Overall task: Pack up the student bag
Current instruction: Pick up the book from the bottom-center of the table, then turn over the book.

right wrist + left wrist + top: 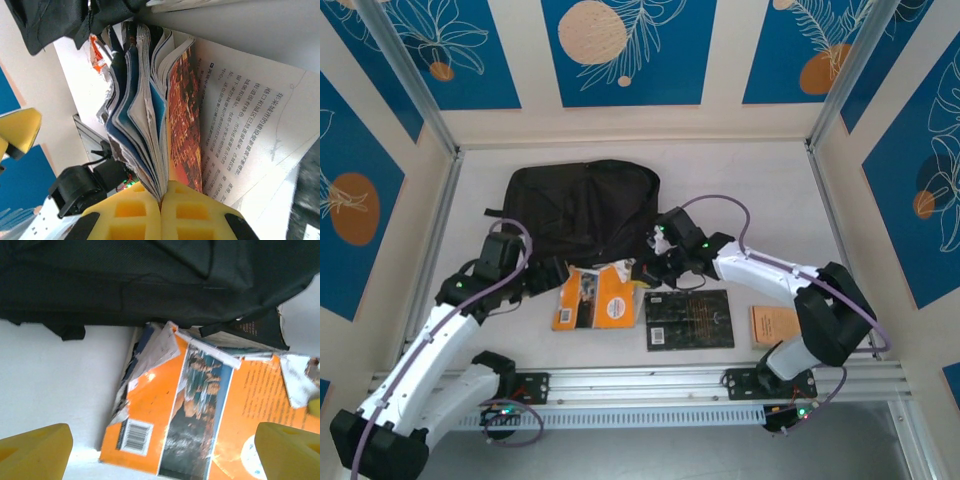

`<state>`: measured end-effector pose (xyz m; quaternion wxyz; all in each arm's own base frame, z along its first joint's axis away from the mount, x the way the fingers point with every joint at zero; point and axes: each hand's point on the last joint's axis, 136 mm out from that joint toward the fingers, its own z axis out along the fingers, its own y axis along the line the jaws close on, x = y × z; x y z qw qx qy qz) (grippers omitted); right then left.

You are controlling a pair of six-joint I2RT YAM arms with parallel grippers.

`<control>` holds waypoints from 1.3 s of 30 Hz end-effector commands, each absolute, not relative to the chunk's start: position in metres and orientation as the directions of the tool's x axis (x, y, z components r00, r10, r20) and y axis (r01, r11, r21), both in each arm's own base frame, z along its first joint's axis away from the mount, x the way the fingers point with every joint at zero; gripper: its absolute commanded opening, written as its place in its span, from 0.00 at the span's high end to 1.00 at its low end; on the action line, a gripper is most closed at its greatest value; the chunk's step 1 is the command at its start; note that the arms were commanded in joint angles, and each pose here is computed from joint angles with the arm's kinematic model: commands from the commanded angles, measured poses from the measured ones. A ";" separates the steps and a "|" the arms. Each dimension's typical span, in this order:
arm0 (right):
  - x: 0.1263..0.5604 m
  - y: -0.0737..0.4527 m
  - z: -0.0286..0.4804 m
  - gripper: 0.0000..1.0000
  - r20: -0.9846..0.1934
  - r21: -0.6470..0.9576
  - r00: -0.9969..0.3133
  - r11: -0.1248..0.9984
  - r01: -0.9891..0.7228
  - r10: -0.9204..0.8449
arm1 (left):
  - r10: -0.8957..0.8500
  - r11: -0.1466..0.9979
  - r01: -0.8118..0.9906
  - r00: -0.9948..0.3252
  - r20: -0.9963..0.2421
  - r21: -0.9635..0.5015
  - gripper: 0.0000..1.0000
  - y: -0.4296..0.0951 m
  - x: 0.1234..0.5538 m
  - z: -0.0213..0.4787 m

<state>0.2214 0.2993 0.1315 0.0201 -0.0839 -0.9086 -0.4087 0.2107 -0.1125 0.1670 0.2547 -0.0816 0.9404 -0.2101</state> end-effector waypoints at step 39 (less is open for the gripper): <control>0.222 0.242 0.167 0.94 0.226 0.821 -0.925 0.451 0.350 0.307 | 0.820 0.443 0.601 0.028 -0.571 0.666 0.64 -0.292 0.191 0.149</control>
